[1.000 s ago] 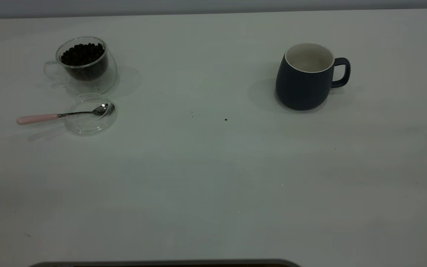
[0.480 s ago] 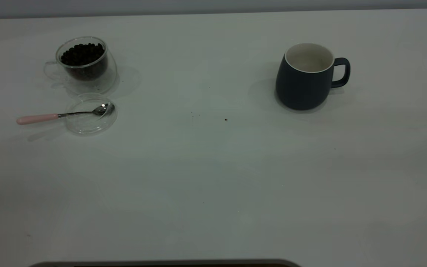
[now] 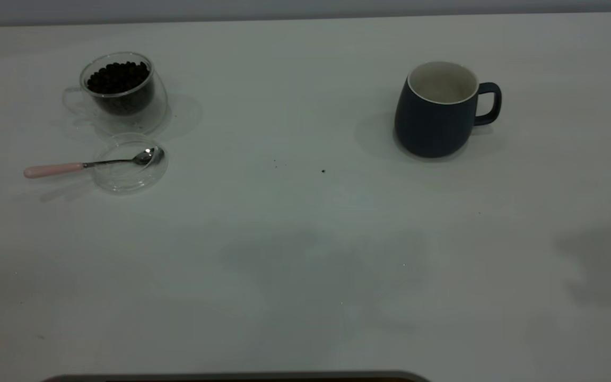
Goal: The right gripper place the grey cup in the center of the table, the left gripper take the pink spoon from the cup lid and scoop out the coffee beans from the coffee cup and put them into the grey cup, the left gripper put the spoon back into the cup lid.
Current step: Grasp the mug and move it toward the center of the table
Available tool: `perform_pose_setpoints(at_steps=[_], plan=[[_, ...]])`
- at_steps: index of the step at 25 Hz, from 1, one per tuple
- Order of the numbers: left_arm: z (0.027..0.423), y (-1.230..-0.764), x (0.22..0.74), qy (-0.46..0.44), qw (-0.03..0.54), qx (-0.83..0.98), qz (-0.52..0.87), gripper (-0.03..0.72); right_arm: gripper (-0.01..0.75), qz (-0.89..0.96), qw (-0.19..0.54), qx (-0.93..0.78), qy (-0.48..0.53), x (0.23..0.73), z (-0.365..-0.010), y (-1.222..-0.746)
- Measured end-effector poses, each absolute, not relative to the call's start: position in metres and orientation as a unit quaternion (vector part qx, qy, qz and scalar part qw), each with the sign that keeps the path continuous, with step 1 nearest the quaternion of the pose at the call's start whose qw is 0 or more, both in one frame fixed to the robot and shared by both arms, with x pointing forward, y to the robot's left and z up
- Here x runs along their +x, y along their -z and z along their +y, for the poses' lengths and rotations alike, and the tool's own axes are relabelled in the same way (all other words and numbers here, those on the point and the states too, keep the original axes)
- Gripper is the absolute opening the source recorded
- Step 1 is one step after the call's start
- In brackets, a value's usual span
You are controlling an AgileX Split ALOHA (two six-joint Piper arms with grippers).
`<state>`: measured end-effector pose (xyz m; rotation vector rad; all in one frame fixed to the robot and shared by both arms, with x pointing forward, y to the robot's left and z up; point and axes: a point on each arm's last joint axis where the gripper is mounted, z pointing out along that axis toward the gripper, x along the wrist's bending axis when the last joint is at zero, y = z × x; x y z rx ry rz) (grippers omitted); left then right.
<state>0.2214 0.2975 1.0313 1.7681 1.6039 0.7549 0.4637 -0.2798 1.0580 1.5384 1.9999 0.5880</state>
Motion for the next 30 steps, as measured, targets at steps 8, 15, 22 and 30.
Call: perform_pose_setpoints(at_steps=[8, 15, 22, 30], plan=[[0.297, -1.031, 0.221, -0.286, 0.314, 0.671, 0.608, 0.482, 0.587, 0.845, 0.226, 0.469, -0.125, 0.564, -0.272, -1.010], [0.297, -1.031, 0.221, -0.286, 0.314, 0.671, 0.608, 0.482, 0.577, 0.918, 0.227, 0.314, -0.084, 0.633, -0.289, -0.930], [0.297, -1.031, 0.221, -0.286, 0.314, 0.671, 0.608, 0.482, 0.573, 0.962, 0.226, 0.135, -0.069, 0.660, -0.283, -0.873], [0.297, -1.031, 0.221, -0.286, 0.314, 0.671, 0.608, 0.482, 0.573, 0.968, 0.211, 0.072, -0.117, 0.668, -0.272, -0.835]])
